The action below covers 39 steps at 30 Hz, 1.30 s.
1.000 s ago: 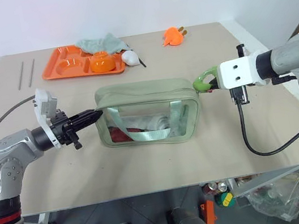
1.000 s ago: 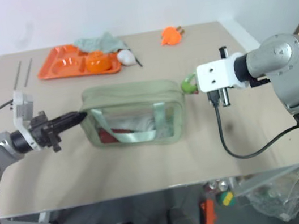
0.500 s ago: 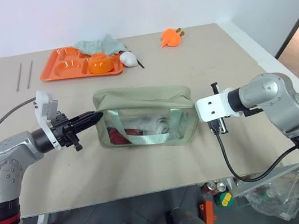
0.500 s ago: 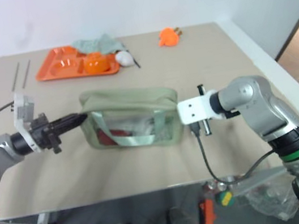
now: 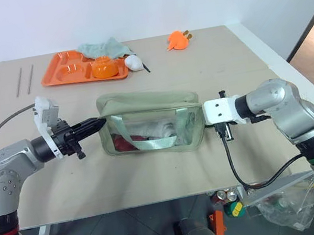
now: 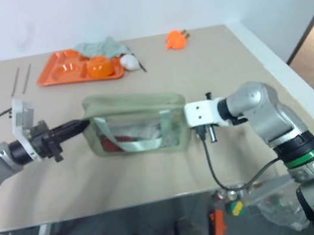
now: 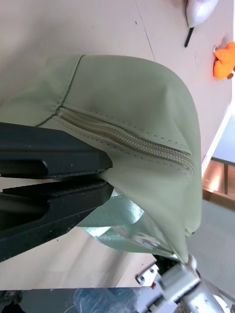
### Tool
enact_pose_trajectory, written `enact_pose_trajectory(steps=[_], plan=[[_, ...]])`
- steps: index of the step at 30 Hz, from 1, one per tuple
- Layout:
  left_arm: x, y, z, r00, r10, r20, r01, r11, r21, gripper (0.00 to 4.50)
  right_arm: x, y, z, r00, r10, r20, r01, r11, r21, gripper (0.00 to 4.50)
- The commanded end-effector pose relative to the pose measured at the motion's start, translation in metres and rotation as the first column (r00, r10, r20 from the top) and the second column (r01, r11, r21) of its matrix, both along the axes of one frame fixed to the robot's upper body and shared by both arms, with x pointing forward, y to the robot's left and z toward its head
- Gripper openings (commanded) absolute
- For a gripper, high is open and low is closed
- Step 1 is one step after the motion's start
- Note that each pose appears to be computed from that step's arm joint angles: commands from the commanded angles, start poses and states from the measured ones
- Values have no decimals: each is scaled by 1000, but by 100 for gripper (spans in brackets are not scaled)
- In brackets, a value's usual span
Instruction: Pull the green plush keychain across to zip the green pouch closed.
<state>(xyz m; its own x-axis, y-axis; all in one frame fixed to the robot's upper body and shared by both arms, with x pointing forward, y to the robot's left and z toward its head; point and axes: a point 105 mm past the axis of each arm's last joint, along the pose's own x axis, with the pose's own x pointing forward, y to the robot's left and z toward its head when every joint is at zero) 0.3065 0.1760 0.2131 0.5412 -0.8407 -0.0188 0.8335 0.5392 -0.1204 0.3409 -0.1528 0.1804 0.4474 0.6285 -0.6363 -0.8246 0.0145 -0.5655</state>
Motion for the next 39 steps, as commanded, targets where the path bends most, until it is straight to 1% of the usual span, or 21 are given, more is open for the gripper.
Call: enact_pose_trajectory(steps=[1,4,7,11,15,17,19,24,26,29,32,34,36,37,39], plan=[[-3,3,9,999,5,36,-5,1000,-1,0,-4,-3,54,998,-1,62,-10,981,191,5],[-2,2,9,999,2,35,-2,1000,-2,0,-11,-11,72,999,-2,53,-12,966,257,5],[-1,2,10,999,2,36,-2,1000,-6,0,-19,-19,69,1000,-9,29,2,973,231,5],[-1,1,10,999,-1,34,2,1000,-10,0,-25,-22,53,1000,-19,-17,22,982,190,5],[-1,-1,10,999,-5,34,5,1000,-13,0,-22,-21,29,998,-50,-43,54,992,112,5],[0,-1,10,999,-4,34,5,1000,-14,0,-22,-19,21,997,-51,-52,55,995,87,5],[-1,-2,10,999,-7,34,8,1000,-16,0,-24,-12,5,997,-25,-66,27,999,33,5],[-1,-3,10,999,-11,31,11,1000,-20,0,-29,11,-27,993,37,-114,-40,999,-19,5],[-1,-3,10,999,-10,31,11,1000,-20,0,-27,11,-29,994,30,-109,-33,999,-25,5],[-1,-2,9,1000,-8,30,8,1000,-20,0,-24,6,-22,995,15,-95,-17,1000,-17,5],[-1,0,9,1000,0,28,0,1000,-18,0,-20,-1,-11,997,-4,-77,5,1000,6,5],[1,2,8,1000,14,15,-14,1000,-21,0,-15,-7,-1,997,-41,-71,44,998,48,5],[1,4,7,1000,15,2,-15,1000,-27,0,-8,-12,10,994,-85,-70,92,990,108,66],[2,6,9,1000,21,-5,-21,999,-42,73,-8,-13,19,994,-88,-70,98,983,155,94],[3,9,13,1000,24,-4,-24,998,-50,138,-6,-18,34,992,-108,-62,120,966,228,161]])
